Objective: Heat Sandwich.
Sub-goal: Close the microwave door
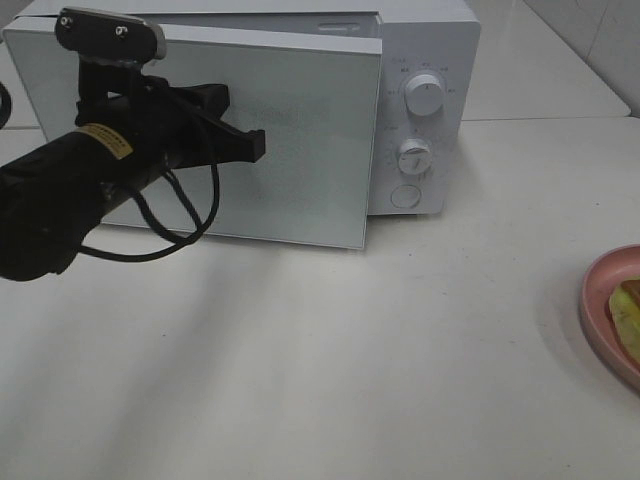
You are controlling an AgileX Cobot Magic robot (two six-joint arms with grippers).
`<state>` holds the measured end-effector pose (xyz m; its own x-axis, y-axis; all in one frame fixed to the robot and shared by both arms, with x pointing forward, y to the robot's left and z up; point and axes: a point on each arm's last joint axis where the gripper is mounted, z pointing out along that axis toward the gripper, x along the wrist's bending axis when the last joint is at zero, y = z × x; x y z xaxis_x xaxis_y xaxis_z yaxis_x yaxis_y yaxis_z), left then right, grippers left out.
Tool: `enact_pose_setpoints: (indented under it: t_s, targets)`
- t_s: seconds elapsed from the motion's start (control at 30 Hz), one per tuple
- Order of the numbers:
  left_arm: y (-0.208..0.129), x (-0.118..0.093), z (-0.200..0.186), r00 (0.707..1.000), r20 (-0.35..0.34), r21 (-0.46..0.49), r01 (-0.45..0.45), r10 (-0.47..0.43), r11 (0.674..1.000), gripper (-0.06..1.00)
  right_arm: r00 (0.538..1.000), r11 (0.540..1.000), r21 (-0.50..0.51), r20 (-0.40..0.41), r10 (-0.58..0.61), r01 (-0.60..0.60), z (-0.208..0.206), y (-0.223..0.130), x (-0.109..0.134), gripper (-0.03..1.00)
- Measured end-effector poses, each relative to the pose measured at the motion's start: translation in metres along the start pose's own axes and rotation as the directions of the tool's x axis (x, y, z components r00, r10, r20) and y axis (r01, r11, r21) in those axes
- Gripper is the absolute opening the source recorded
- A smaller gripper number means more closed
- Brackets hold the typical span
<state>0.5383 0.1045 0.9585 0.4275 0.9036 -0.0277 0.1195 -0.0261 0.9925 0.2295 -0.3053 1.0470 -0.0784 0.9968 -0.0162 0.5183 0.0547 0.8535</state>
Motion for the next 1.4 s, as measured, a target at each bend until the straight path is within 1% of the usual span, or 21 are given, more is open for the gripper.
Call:
enact_pose_setpoints:
  t_s: [0.1, 0.23, 0.3, 0.4, 0.63, 0.7, 0.8, 0.93, 1.13, 1.27, 1.37, 1.4]
  targets:
    - [0.004, -0.002, 0.011, 1.0, -0.011, -0.013, 0.01, -0.01, 1.0, 0.0, 1.0, 1.0, 0.0, 0.0, 0.0, 0.0, 0.0, 0.0, 0.0, 0.76]
    - [0.007, -0.004, 0.025, 0.999, -0.025, -0.004, 0.035, -0.036, 0.999, 0.0, 1.0, 1.0, 0.0, 0.0, 0.0, 0.0, 0.0, 0.0, 0.0, 0.76]
    - [0.005, -0.005, 0.027, 0.999, -0.021, 0.007, 0.037, -0.037, 0.999, 0.0, 1.0, 1.0, 0.0, 0.0, 0.0, 0.0, 0.0, 0.0, 0.0, 0.76]
    - [0.005, -0.014, 0.036, 1.0, 0.012, 0.023, 0.022, -0.022, 1.0, 0.0, 1.0, 1.0, 0.0, 0.0, 0.0, 0.0, 0.0, 0.0, 0.0, 0.76]
    - [0.004, -0.021, 0.049, 0.999, 0.036, 0.034, 0.008, -0.01, 0.999, 0.0, 1.0, 1.0, 0.0, 0.0, 0.0, 0.0, 0.0, 0.0, 0.0, 0.76]
    - [0.003, -0.026, 0.056, 0.999, 0.049, 0.044, -0.003, 0.0, 0.999, 0.0, 1.0, 1.0, 0.0, 0.0, 0.0, 0.0, 0.0, 0.0, 0.0, 0.76]
    - [0.004, -0.026, 0.061, 0.999, 0.042, 0.048, 0.003, -0.005, 0.999, 0.0, 1.0, 1.0, 0.0, 0.0, 0.0, 0.0, 0.0, 0.0, 0.0, 0.76]
    - [0.005, -0.032, 0.066, 0.999, 0.048, 0.078, 0.018, -0.022, 0.997, 0.0, 1.0, 1.0, 0.0, 0.0, 0.0, 0.0, 0.0, 0.0, 0.0, 0.76]
    - [0.005, -0.033, 0.065, 0.998, 0.05, 0.084, 0.019, -0.023, 0.996, 0.0, 1.0, 1.0, 0.0, 0.0, 0.0, 0.0, 0.0, 0.0, 0.0, 0.76]
    - [0.004, -0.028, 0.056, 0.999, 0.023, 0.096, 0.044, -0.047, 0.994, 0.0, 1.0, 1.0, 0.0, 0.0, 0.0, 0.0, 0.0, 0.0, 0.0, 0.76]
    - [0.004, -0.018, 0.046, 0.997, -0.019, 0.096, 0.072, -0.07, 0.993, 0.0, 1.0, 1.0, 0.0, 0.0, 0.0, 0.0, 0.0, 0.0, 0.0, 0.76]
    - [0.004, -0.011, 0.038, 0.996, -0.044, 0.096, 0.088, -0.084, 0.992, 0.0, 1.0, 1.0, 0.0, 0.0, 0.0, 0.0, 0.0, 0.0, 0.0, 0.76]
